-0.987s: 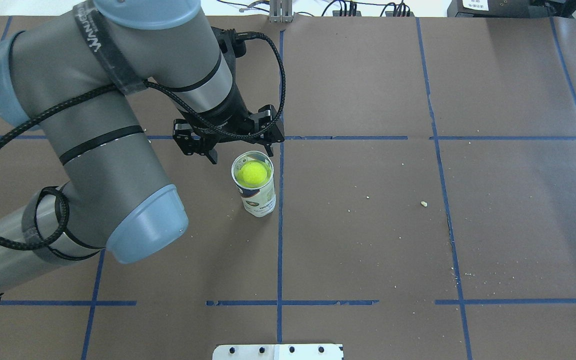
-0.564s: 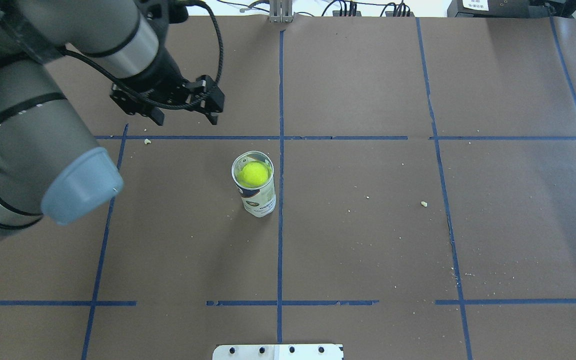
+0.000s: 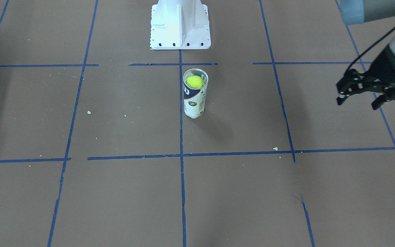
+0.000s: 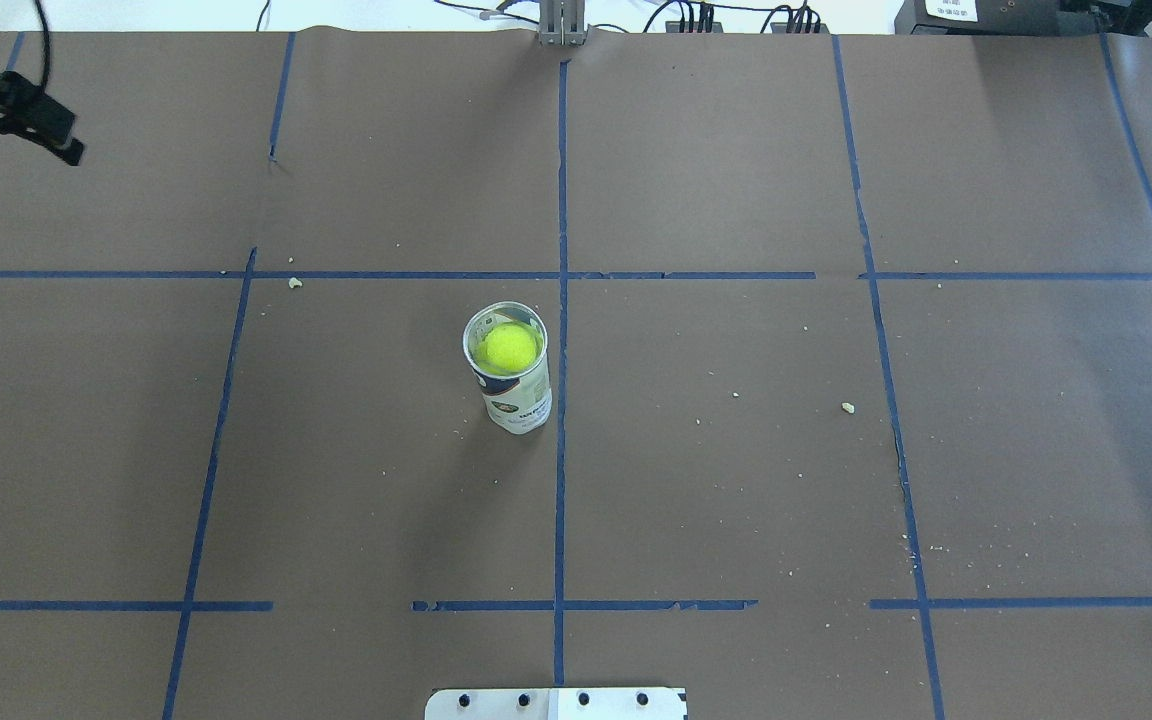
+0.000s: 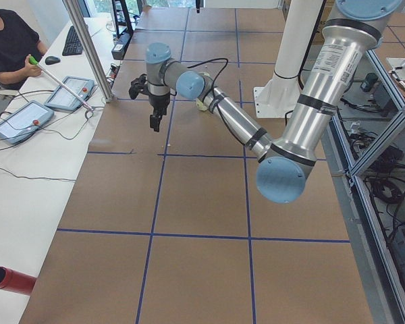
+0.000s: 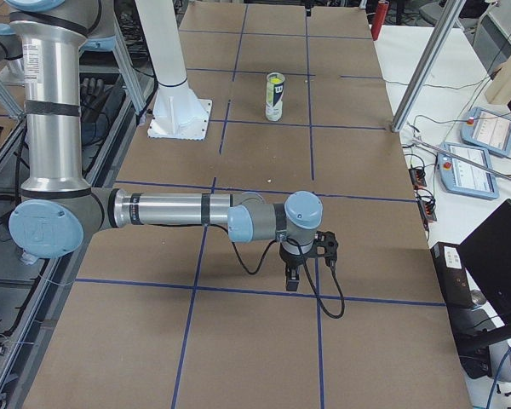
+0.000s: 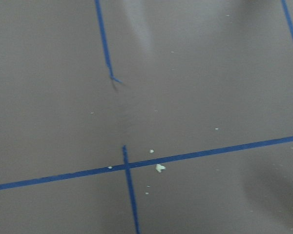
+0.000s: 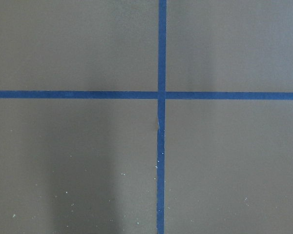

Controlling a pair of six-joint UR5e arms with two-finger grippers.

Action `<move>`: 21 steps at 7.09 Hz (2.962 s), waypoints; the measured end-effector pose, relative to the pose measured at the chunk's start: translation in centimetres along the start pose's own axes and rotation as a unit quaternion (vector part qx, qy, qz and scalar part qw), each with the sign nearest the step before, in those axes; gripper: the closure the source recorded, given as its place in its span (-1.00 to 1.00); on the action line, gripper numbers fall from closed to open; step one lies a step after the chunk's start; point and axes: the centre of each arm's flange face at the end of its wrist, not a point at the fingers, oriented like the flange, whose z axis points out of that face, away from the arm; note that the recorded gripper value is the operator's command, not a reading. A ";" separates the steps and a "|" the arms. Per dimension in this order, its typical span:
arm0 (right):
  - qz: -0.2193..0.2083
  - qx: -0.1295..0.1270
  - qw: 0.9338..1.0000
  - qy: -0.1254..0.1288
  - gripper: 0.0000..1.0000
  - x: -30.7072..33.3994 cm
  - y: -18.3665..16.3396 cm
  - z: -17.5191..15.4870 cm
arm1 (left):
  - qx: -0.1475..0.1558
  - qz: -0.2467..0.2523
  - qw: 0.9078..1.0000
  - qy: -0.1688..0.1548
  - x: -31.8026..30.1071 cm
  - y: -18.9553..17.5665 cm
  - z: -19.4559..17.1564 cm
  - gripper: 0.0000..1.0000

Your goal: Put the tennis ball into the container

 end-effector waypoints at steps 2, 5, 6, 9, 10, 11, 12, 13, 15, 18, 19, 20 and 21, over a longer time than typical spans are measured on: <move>0.000 0.000 1.000 0.000 -1.00 0.0 0.0 0.0 | -0.026 0.025 0.999 -0.019 -14.5 5.5 0.5 -1.00; 0.000 0.000 1.000 0.000 -1.00 0.0 0.0 0.0 | -0.064 0.002 0.998 -0.022 -27.7 11.5 3.6 -1.00; 0.000 0.000 1.000 0.000 -1.00 0.0 0.0 0.0 | -0.069 -0.007 0.997 -0.021 -29.2 12.5 4.3 -1.00; 0.000 0.000 1.000 0.000 -1.00 0.0 0.0 0.0 | -0.077 -0.021 0.997 -0.015 -30.4 14.1 5.2 -1.00; 0.000 0.000 1.000 0.000 -1.00 0.0 0.0 0.0 | -0.080 -0.026 0.996 -0.014 -30.7 14.4 5.5 -1.00; 0.000 0.000 1.000 0.000 -1.00 0.0 0.0 0.0 | -0.086 -0.032 0.996 -0.013 -31.1 14.9 5.9 -1.00; 0.000 0.000 1.000 0.000 -1.00 0.0 0.0 0.0 | -0.090 -0.036 0.995 -0.012 -31.3 15.4 6.3 -1.00; 0.000 0.000 1.000 0.000 -1.00 0.0 0.0 0.0 | -0.092 -0.038 0.995 -0.012 -31.5 15.7 6.5 -1.00; 0.000 0.000 1.000 0.000 -1.00 0.0 0.0 0.0 | -0.092 -0.039 0.995 -0.012 -31.5 15.8 6.5 -1.00; 0.000 0.000 1.000 0.000 -1.00 0.0 0.0 0.0 | -0.089 -0.036 0.995 -0.012 -31.1 15.4 6.2 -1.00; 0.000 0.000 1.000 0.000 -1.00 0.0 0.0 0.0 | -0.088 -0.035 0.995 -0.012 -31.1 15.3 6.1 -1.00; 0.000 0.000 1.000 0.000 -1.00 0.0 0.0 0.0 | -0.087 -0.034 0.995 -0.012 -31.0 15.1 6.1 -1.00; 0.000 0.000 1.000 0.000 -1.00 0.0 0.0 0.0 | -0.087 -0.034 0.996 -0.013 -31.0 15.0 6.0 -1.00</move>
